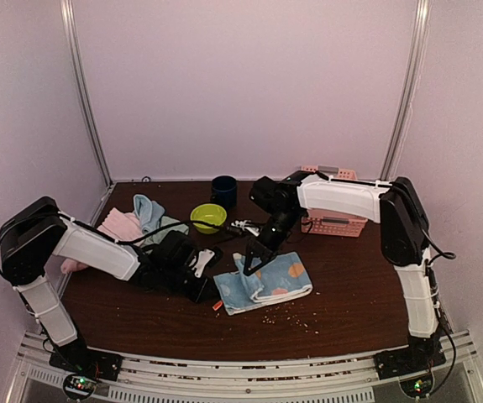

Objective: Roll the towels
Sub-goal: Fold the towel at the center of the board.

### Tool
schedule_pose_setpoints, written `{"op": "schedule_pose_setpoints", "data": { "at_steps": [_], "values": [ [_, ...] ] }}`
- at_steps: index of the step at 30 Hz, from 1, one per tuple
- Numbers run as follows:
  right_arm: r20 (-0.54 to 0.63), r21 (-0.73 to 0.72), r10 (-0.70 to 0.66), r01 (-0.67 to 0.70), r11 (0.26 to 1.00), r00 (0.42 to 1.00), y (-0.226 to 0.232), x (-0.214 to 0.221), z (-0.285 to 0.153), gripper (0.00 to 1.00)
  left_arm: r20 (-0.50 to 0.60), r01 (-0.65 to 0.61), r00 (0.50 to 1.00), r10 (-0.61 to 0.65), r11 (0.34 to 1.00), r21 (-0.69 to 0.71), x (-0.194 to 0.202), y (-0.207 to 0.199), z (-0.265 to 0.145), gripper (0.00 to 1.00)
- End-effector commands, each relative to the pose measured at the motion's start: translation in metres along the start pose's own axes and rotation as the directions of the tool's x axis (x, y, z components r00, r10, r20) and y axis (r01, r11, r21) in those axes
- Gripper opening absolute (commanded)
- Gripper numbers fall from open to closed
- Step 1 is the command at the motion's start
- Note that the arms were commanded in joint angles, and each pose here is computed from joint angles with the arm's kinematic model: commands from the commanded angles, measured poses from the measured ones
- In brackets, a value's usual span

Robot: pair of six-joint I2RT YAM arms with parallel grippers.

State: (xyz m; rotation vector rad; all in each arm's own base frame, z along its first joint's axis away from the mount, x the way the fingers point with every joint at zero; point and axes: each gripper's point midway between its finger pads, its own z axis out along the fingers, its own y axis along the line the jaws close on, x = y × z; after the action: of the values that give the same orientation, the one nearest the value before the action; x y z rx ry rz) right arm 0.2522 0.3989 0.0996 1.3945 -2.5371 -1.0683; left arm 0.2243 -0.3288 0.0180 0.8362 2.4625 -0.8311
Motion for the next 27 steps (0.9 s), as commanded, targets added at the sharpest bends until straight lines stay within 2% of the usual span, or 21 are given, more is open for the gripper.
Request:
{"op": "schedule_pose_setpoints", "data": {
  "at_steps": [1, 19, 21, 22, 23, 24, 27],
  "values": [
    [0.006, -0.065, -0.025, 0.026, 0.998, 1.0, 0.021, -0.007, 0.005, 0.0, -0.06, 0.026, 0.998, -0.026, 1.0, -0.004, 0.025, 0.004, 0.003, 0.05],
    [-0.033, -0.037, -0.007, 0.006, 0.999, 0.999, 0.01, -0.015, 0.045, 0.01, -0.05, 0.044, 0.998, -0.044, 0.999, -0.013, 0.031, 0.005, -0.004, 0.05],
    [-0.047, -0.047, -0.014, 0.012, 0.999, 0.999, 0.012, -0.014, 0.049, 0.1, -0.043, 0.046, 0.998, -0.046, 0.999, -0.017, 0.031, 0.006, -0.006, 0.05],
    [-0.05, -0.06, -0.022, 0.019, 0.998, 0.999, 0.015, -0.015, 0.05, 0.28, -0.039, 0.048, 0.998, -0.049, 0.999, -0.02, 0.031, 0.006, -0.007, 0.05],
    [-0.049, -0.074, -0.028, 0.024, 0.997, 0.998, 0.019, -0.016, 0.05, 0.53, -0.037, 0.051, 0.998, -0.052, 0.998, -0.022, 0.031, 0.006, -0.009, 0.05],
    [-0.044, -0.087, -0.032, 0.028, 0.996, 0.999, 0.022, -0.017, 0.049, 0.6, -0.035, 0.053, 0.998, -0.054, 0.998, -0.025, 0.031, 0.006, -0.011, 0.05],
    [-0.022, -0.092, -0.057, 0.055, 0.994, 0.998, 0.03, -0.023, 0.04, 0.62, -0.025, 0.056, 0.998, -0.057, 0.998, -0.032, 0.031, 0.006, -0.019, 0.06]
  ]
}}
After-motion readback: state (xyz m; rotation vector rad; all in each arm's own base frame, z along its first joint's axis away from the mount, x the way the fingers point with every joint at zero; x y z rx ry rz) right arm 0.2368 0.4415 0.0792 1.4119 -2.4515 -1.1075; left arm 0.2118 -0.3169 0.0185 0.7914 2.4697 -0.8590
